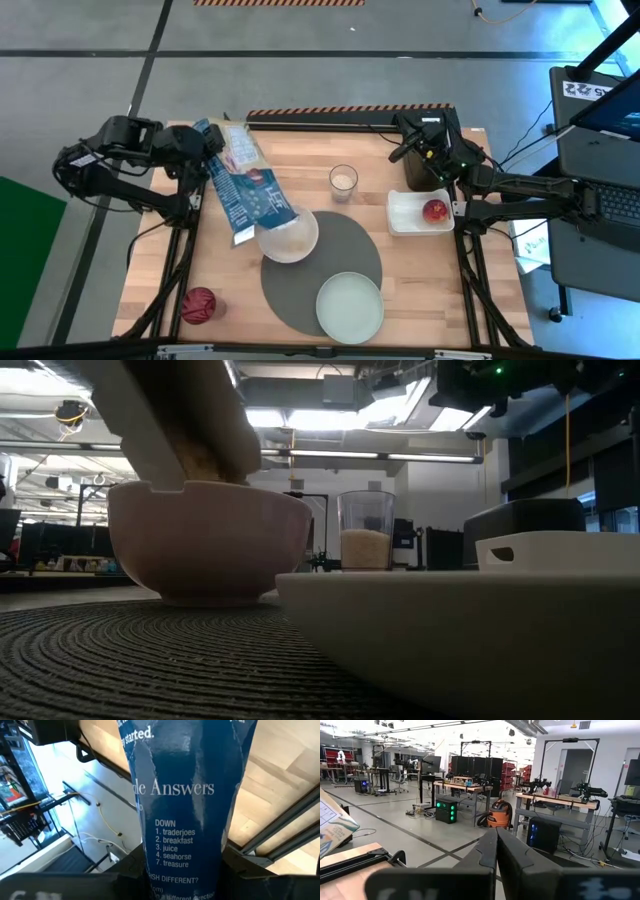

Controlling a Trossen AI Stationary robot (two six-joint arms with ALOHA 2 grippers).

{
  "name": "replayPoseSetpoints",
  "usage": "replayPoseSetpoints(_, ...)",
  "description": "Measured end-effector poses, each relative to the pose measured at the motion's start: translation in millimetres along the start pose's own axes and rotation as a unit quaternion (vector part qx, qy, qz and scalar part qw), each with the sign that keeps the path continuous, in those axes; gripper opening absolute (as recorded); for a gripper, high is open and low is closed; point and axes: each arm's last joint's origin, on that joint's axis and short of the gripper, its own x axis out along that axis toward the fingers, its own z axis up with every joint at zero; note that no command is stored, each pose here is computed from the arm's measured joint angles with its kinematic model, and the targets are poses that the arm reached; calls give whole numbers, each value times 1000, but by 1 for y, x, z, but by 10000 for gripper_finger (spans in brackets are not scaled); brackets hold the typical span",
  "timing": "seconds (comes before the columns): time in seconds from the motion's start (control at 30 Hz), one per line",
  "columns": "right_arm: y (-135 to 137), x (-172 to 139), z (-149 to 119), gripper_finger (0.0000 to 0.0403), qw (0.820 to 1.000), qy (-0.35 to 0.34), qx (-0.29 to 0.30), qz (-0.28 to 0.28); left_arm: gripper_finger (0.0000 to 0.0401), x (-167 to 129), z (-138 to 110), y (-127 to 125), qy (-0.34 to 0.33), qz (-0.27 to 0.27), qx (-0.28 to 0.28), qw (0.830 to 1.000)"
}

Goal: Arrange a breakfast setting
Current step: Pour the cereal into the white bowl

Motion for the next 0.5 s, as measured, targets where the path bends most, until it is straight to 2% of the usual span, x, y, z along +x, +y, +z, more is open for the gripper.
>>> replayPoseSetpoints(0.5, 0, 0, 0, 10, 1000, 0, 0, 0, 118, -3, 5, -1, 12, 15, 36, 999)
